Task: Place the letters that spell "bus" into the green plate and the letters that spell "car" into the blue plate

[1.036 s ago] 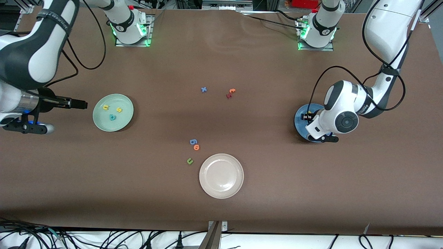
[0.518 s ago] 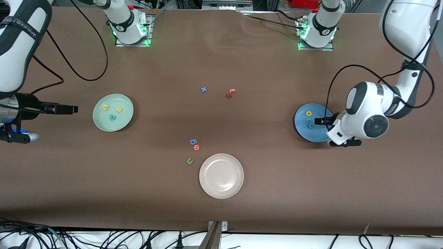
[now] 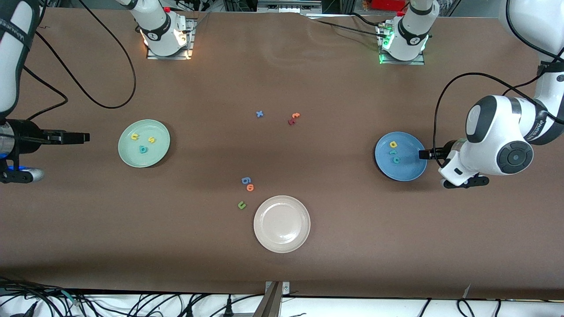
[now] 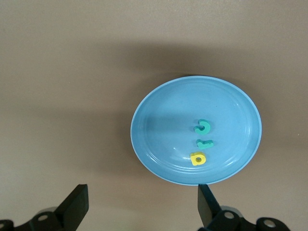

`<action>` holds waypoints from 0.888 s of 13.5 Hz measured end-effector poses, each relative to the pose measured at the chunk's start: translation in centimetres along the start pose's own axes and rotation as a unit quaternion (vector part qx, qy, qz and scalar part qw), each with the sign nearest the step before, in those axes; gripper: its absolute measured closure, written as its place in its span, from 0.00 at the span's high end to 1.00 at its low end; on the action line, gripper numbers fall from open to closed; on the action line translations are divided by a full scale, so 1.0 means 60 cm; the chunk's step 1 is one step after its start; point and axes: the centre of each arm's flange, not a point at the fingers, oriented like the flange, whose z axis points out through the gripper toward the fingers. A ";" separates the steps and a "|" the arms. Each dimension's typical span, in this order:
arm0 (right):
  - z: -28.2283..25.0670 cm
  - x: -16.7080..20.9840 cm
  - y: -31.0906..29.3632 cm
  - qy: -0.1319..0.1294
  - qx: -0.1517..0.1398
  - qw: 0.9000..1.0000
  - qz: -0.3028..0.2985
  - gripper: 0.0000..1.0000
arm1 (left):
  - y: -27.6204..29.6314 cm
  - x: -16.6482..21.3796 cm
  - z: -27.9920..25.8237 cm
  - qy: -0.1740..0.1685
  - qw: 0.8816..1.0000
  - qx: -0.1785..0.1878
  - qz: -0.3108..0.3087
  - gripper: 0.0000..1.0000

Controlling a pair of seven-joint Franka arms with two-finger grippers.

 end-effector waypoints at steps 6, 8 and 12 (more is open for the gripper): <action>-0.010 -0.043 0.023 0.085 -0.001 0.996 0.001 0.96 | 0.005 -0.034 -0.036 -0.014 1.000 0.004 0.001 1.00; -0.003 -0.059 0.008 0.119 -0.016 0.993 -0.012 0.98 | 0.000 -0.048 -0.058 -0.011 1.000 -0.007 -0.006 1.00; -0.014 -0.082 -0.007 0.146 -0.026 0.989 -0.017 1.00 | -0.027 -0.060 -0.083 -0.001 1.000 -0.009 -0.023 1.00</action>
